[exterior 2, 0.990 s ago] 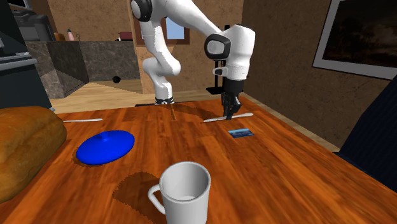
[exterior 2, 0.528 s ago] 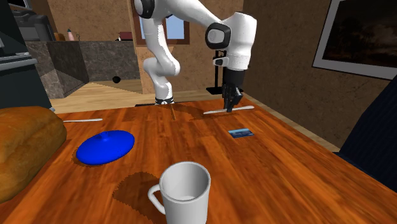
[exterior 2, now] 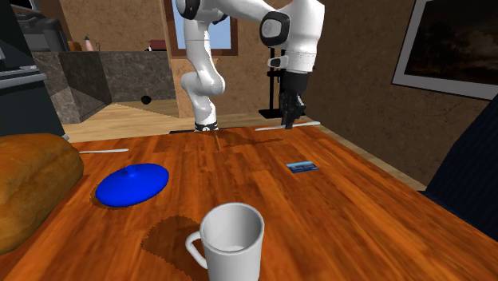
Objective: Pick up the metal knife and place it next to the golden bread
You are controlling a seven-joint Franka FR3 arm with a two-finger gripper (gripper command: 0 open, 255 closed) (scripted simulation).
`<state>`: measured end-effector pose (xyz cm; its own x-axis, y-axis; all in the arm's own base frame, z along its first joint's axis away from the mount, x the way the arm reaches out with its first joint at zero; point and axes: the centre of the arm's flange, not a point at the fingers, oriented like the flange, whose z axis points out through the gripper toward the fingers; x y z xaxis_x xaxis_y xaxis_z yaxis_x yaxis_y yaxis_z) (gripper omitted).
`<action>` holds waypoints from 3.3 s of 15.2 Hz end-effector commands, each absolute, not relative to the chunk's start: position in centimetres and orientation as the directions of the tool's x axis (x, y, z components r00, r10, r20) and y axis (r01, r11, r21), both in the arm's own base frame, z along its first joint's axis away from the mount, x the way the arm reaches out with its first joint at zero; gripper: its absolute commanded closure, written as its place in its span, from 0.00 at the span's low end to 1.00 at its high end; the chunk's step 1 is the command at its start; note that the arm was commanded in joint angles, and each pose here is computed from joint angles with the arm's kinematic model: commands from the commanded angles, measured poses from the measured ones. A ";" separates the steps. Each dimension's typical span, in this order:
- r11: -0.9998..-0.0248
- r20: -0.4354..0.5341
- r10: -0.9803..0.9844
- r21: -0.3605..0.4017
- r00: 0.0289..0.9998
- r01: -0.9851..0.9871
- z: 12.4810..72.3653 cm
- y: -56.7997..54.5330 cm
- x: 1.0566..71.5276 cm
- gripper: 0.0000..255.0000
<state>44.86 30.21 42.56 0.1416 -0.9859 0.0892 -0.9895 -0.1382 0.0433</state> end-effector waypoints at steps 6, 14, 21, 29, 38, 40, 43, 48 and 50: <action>-0.139 0.088 -0.986 0.044 0.142 -0.989 46.3 30.3 44.9 1.00; -0.139 0.088 -0.986 0.044 0.142 -0.989 50.5 30.3 44.9 1.00; -0.139 0.088 -0.986 0.044 0.142 -0.989 54.2 30.3 44.9 1.00; -0.139 0.088 -0.986 0.044 0.142 -0.989 56.0 25.0 44.8 1.00; -0.139 0.088 -0.986 0.044 0.142 -0.989 56.0 13.1 44.4 1.00; -0.139 0.088 -0.986 0.044 0.142 -0.989 56.0 10.5 44.4 1.00; -0.139 0.088 -0.986 0.044 0.142 -0.989 56.0 6.5 44.3 1.00; -0.139 0.088 -0.986 0.044 0.142 -0.989 56.0 -0.1 44.1 1.00; -0.139 0.088 -0.986 0.044 0.142 -0.989 56.0 -2.7 44.0 1.00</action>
